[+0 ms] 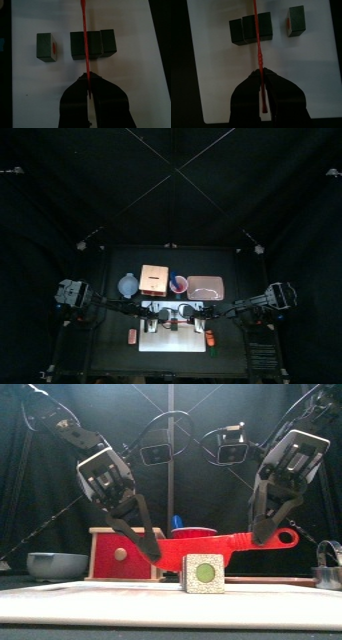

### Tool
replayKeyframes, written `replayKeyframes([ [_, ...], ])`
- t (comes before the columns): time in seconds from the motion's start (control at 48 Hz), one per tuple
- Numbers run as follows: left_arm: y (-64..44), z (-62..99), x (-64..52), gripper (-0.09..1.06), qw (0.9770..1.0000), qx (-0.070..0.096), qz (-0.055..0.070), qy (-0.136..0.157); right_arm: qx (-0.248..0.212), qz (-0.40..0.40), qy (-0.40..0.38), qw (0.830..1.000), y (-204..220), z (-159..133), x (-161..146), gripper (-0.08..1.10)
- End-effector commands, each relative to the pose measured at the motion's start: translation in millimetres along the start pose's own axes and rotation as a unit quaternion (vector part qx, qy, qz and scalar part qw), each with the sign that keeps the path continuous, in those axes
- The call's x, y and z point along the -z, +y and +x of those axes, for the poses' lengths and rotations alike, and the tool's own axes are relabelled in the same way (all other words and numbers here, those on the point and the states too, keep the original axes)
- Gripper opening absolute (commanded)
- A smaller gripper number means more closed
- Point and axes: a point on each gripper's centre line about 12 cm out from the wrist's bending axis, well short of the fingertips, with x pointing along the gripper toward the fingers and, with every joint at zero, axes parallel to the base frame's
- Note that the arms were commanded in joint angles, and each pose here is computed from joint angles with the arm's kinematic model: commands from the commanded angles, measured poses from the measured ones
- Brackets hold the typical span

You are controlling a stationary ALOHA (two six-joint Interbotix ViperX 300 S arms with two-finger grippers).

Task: Place sushi on board then cut the sushi with the knife then place the pieces on the plate
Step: Cut the sushi into 4 pieces

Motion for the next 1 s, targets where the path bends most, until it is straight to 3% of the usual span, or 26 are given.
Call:
replayKeyframes([
  [0.021,-1.3,1.6,-1.1,0.34,1.0,0.001,0.0,0.001,-0.004,-0.001,-0.001,1.0,5,0,-3,0.39],
  [0.146,-1.9,3.8,-0.5,0.34,1.0,0.002,-0.003,0.002,-0.005,0.001,0.007,1.0,7,6,0,0.39],
  [0.417,-7.5,1.0,-3.1,0.34,0.9997,0.008,-0.023,-0.002,-0.017,0.001,0.01,1.0,18,5,2,0.39],
  [0.667,-11.1,-4.6,-10.4,0.34,0.9997,0.012,-0.018,-0.015,-0.019,-0.007,0.004,1.0,19,-2,-2,0.39],
  [1.0,-15.1,-39.0,-32.5,0.34,0.9978,0.017,-0.004,-0.064,-0.022,-0.027,-0.022,0.999,23,-38,-24,0.39],
])
